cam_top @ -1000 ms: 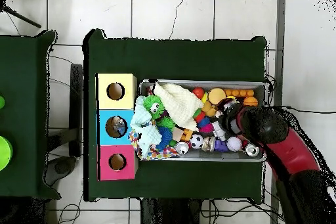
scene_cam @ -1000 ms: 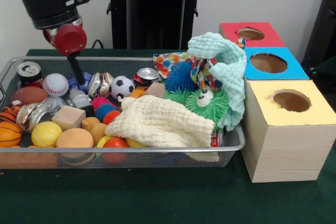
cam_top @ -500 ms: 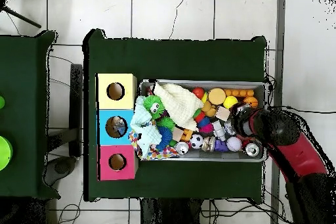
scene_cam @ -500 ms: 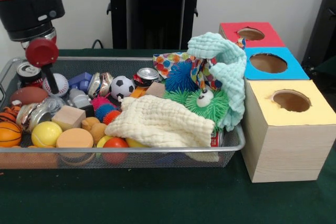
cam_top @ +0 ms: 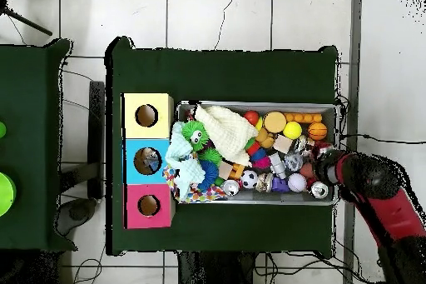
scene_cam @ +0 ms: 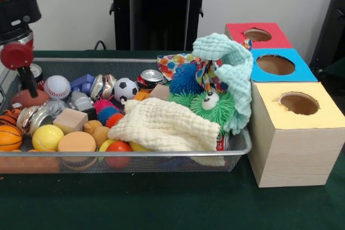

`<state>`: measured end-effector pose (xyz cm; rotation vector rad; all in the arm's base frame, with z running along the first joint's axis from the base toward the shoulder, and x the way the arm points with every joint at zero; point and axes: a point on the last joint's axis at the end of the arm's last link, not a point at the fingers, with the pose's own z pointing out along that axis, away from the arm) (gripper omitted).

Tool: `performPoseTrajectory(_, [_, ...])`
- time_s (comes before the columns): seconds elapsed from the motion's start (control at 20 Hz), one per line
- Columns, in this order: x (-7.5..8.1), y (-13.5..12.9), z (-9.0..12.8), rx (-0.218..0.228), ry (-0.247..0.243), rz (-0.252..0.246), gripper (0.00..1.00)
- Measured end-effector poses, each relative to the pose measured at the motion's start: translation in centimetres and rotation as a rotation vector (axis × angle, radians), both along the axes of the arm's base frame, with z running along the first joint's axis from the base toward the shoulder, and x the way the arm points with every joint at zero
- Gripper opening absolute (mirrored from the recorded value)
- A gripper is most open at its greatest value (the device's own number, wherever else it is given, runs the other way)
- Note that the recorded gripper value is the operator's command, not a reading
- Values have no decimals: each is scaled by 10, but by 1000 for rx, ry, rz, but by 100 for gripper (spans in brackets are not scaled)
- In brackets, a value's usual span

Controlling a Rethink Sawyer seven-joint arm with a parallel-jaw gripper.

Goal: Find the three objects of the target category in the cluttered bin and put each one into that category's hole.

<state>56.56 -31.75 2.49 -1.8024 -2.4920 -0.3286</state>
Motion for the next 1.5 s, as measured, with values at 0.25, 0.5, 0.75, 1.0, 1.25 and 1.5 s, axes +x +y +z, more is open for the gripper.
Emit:
performPoseTrajectory(0.25, [-18, -20, -11, 16, 12, -44, 100])
performPoseTrajectory(0.5, [-27, -21, -22, 35, 26, -57, 100])
performPoseTrajectory(0.75, [-30, -16, -30, 49, 36, -57, 100])
performPoseTrajectory(1.0, [-38, 1, -33, 78, 49, -49, 100])
performPoseTrajectory(1.25, [-47, 22, -38, 115, 63, -42, 100])
performPoseTrajectory(1.5, [-55, 38, -54, 167, 55, -58, 100])
